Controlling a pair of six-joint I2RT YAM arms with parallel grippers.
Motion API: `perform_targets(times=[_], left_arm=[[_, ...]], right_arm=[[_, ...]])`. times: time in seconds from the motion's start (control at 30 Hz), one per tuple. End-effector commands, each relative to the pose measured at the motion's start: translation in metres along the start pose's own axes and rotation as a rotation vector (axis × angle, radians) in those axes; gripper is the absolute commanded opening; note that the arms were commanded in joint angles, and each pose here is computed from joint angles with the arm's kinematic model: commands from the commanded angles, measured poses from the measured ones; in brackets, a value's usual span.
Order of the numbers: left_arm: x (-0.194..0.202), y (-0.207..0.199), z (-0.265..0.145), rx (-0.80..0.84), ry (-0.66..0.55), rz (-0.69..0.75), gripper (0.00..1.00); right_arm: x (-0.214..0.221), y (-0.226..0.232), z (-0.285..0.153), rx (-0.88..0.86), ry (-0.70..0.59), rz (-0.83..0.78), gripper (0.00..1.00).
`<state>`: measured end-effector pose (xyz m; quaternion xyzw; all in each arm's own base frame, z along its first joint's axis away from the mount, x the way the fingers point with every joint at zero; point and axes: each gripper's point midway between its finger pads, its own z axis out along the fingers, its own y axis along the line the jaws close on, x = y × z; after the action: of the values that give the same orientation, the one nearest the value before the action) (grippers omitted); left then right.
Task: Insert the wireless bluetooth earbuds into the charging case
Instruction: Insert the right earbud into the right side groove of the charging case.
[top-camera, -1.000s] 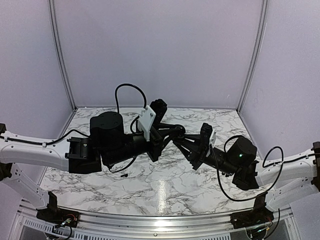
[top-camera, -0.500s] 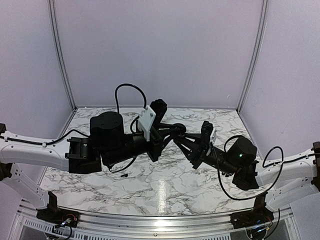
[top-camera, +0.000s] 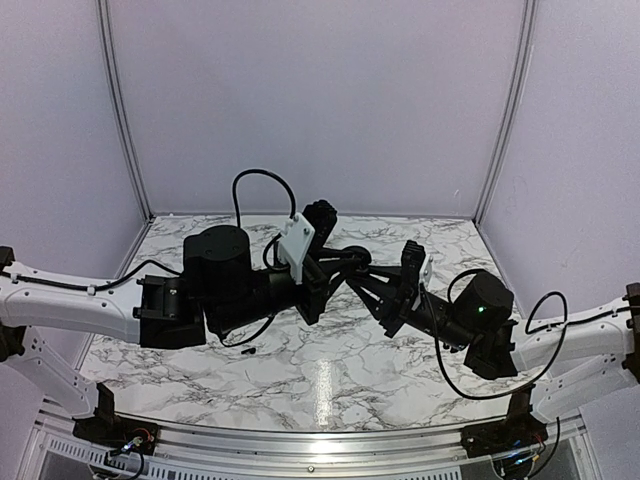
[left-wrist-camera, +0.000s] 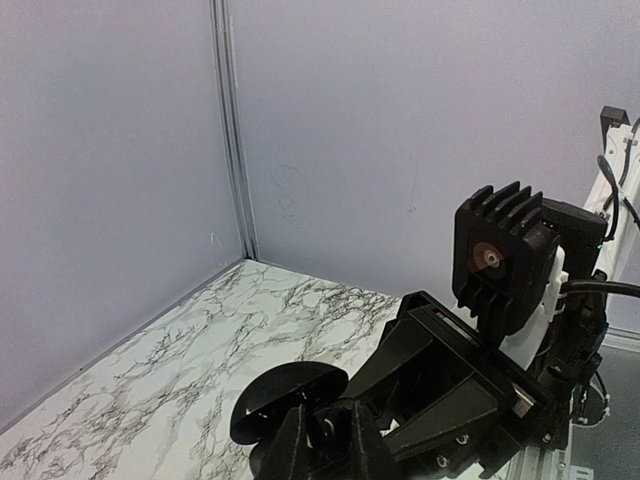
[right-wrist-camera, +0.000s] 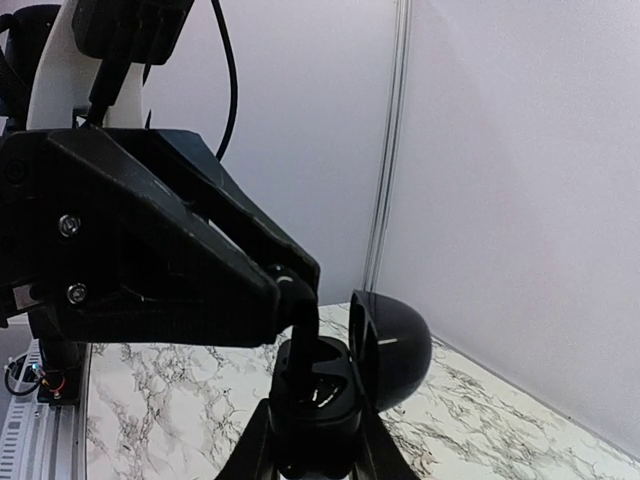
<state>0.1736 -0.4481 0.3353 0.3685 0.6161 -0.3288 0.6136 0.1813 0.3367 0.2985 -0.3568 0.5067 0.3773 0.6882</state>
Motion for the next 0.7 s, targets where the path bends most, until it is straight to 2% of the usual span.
perform_targets(times=[0.0, 0.67], left_arm=[[-0.002, 0.004, 0.003, -0.031, 0.004, -0.004, 0.11], [0.018, 0.02, 0.011, -0.145, 0.084, 0.011, 0.17]], right_arm=[[-0.031, 0.002, 0.008, -0.011, -0.085, 0.01, 0.0], [-0.042, -0.006, 0.004, 0.03, -0.128, 0.054, 0.0]])
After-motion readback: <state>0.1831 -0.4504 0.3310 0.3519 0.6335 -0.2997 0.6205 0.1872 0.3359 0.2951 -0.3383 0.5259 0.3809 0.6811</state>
